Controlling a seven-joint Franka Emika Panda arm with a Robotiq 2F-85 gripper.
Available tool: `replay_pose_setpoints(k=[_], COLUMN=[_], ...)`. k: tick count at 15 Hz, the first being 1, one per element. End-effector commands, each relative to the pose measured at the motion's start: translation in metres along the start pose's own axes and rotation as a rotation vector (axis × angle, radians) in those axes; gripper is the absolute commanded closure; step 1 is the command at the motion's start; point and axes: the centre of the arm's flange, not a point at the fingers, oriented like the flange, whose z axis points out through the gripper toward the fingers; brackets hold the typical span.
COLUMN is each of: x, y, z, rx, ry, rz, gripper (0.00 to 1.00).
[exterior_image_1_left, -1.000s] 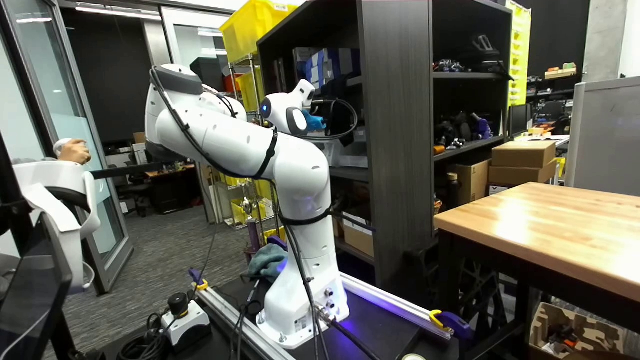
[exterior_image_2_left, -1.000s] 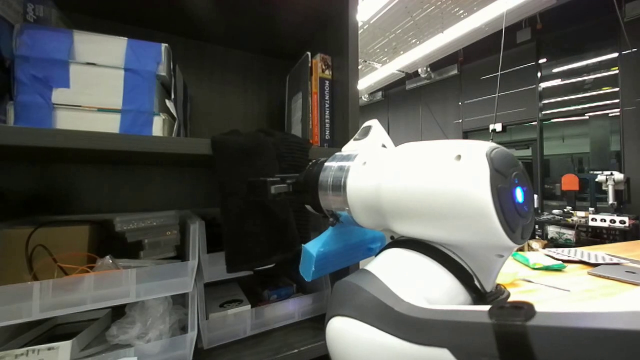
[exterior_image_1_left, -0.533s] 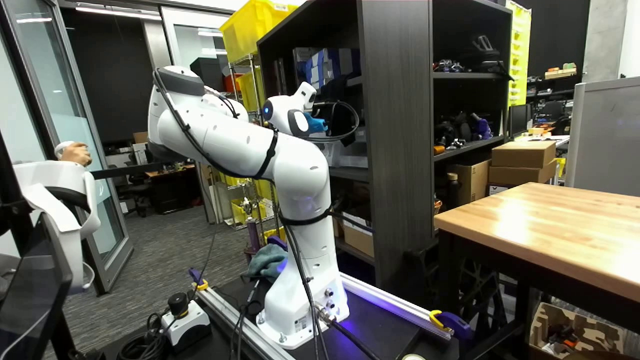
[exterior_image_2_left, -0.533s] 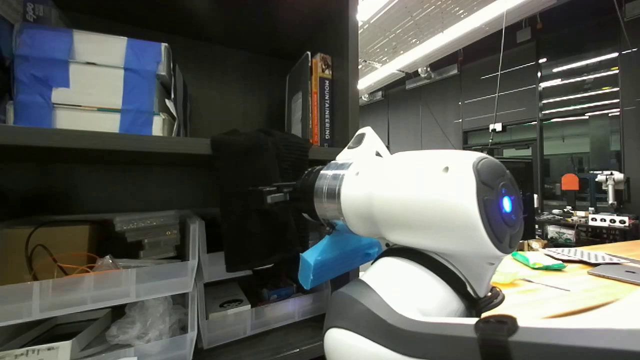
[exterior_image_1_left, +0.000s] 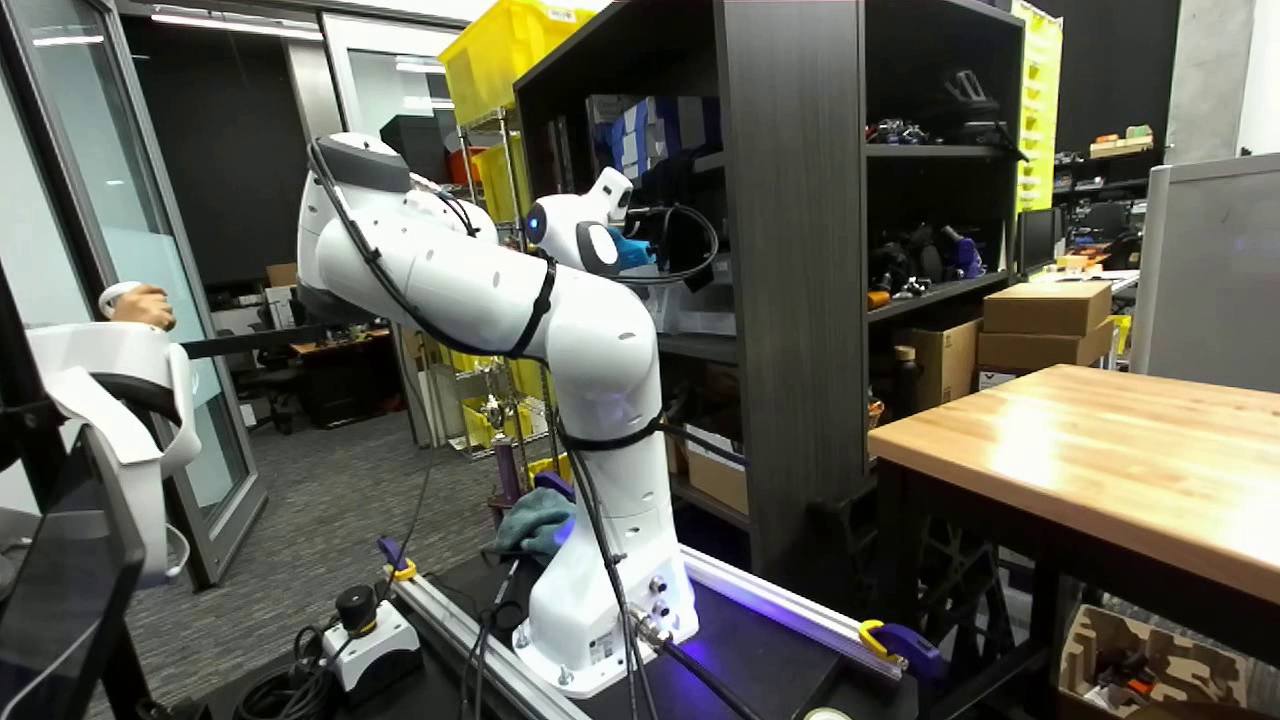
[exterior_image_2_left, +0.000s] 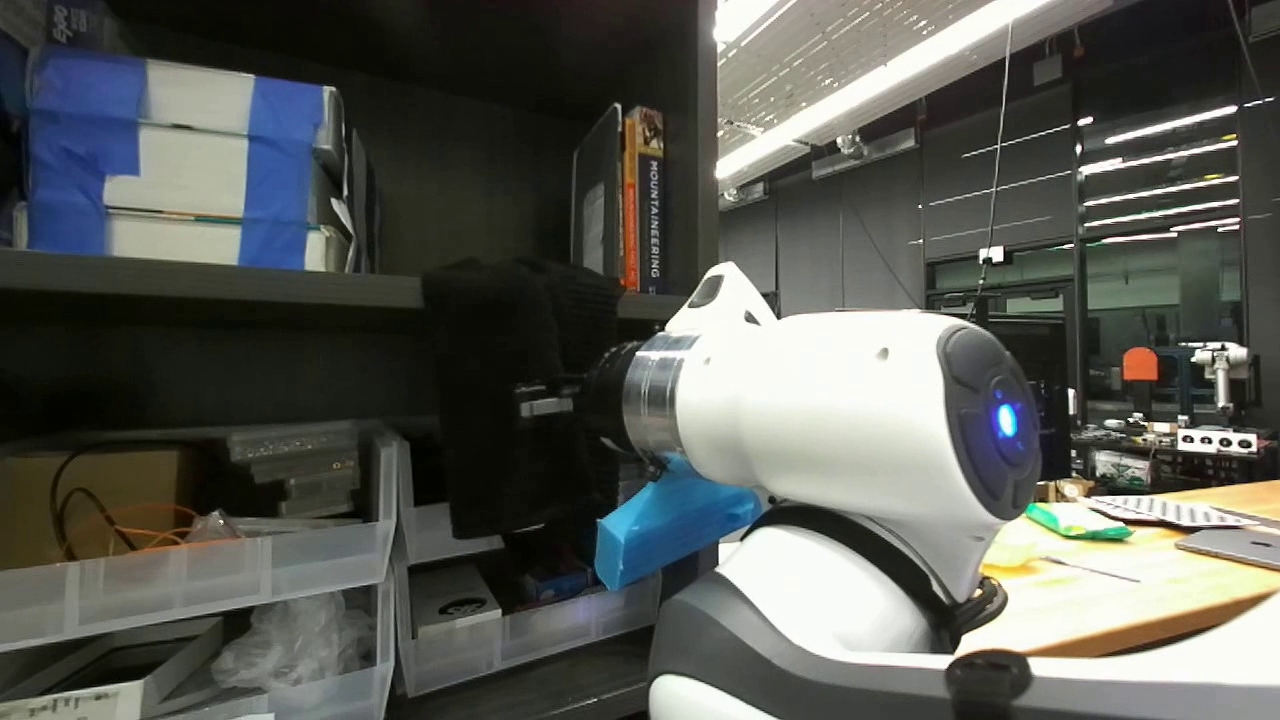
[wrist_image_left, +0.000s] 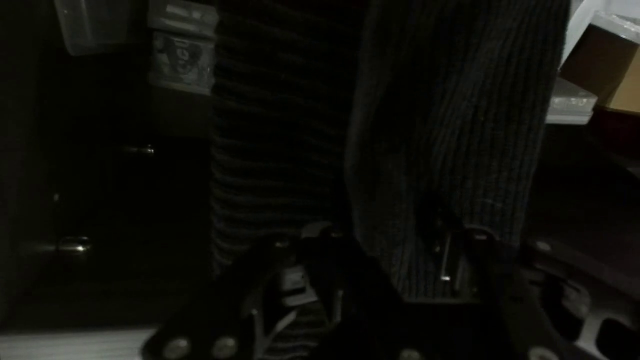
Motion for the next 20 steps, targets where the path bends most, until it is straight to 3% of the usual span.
replay_pose_setpoints(k=[1,3,11,20], x=[-0.003,-0.003,0.005,0.024], y=[0.009,0.013,0.031,0.119], z=[0.004,0.005,-0.004,-0.052], rx=[-0.003,-0.005,0.013,0.122], ry=[-0.001,-0.007,-0.079,-0.445], rz=[-0.006,-0.007,0.011,0.080], gripper=[0.89,1.00,0.99,0.99])
